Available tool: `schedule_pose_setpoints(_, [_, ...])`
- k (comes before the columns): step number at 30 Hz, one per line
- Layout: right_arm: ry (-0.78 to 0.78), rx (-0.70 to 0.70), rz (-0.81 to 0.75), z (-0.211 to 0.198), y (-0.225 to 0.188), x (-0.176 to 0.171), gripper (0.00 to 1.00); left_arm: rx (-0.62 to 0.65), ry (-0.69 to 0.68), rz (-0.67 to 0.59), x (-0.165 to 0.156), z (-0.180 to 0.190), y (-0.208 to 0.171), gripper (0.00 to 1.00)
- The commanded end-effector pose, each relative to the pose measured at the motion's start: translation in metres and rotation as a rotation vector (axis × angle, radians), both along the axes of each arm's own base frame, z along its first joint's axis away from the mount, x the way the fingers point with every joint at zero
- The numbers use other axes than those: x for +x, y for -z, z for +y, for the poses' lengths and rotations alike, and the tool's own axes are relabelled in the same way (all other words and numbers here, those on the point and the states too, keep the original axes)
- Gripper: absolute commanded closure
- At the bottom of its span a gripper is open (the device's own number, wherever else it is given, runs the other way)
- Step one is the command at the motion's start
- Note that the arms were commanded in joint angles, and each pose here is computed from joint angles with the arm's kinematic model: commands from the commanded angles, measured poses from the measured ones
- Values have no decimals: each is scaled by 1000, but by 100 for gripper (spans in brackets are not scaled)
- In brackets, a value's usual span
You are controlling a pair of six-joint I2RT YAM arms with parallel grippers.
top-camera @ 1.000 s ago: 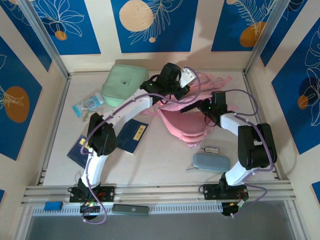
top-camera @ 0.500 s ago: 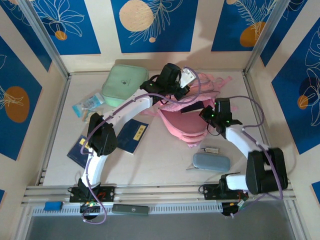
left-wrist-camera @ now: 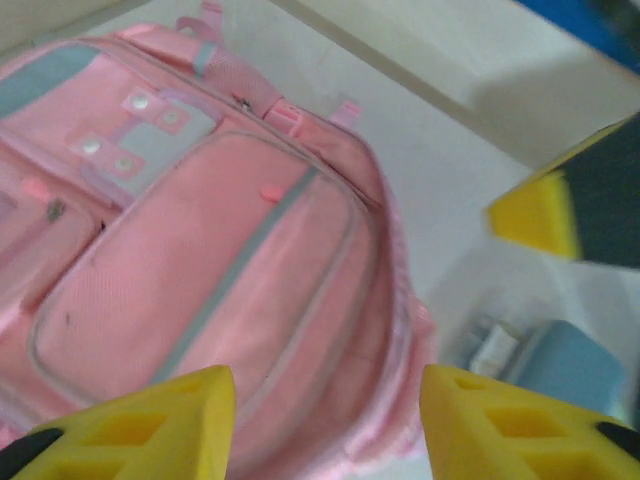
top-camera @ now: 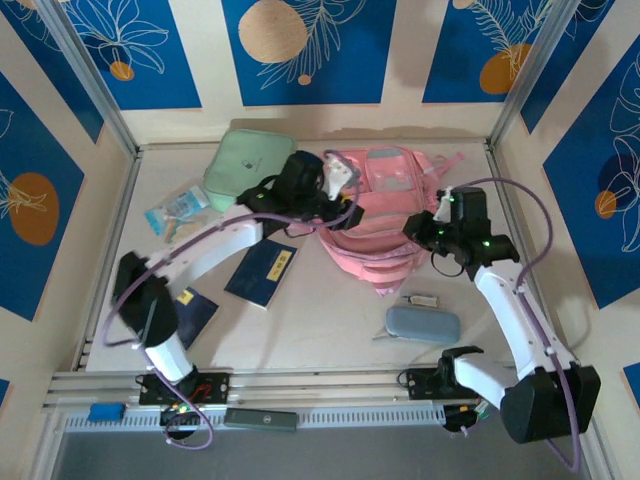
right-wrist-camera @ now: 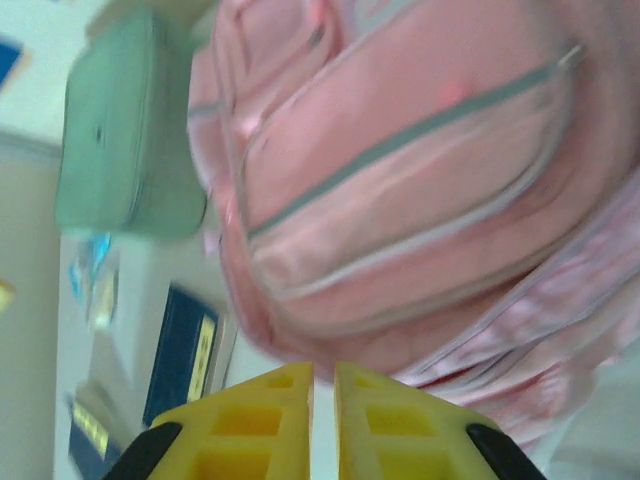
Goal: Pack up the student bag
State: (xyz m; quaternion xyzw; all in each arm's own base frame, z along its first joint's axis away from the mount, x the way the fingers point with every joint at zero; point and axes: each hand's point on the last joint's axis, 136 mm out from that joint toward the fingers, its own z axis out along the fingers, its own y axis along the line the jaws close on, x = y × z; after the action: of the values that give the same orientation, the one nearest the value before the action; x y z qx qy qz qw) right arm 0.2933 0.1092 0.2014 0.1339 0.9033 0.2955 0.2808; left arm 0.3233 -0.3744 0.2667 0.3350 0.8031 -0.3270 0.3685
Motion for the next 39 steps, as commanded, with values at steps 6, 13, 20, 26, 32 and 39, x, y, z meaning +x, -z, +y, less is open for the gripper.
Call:
schedule_pose_setpoints(6, [-268, 43, 157, 84, 38, -45, 71, 88, -470, 304, 16, 139, 94, 38])
schedule_pose_setpoints(13, [-331, 25, 183, 129, 67, -58, 55, 219, -708, 421, 23, 223, 162, 30])
schedule_pose_setpoints(20, [-357, -14, 163, 134, 67, -59, 51, 259, -756, 499, 35, 243, 206, 21])
schedule_pose_setpoints(26, [-330, -3, 162, 120, 63, -59, 50, 280, -784, 551, 30, 250, 238, 14])
schedule_pose_setpoints(32, [-290, 8, 168, 103, 64, -58, 50, 255, -714, 632, 8, 238, 249, 11])
schedule_pose_setpoints(39, [-265, 7, 177, 93, 66, -52, 50, 218, -651, 710, -30, 205, 249, 10])
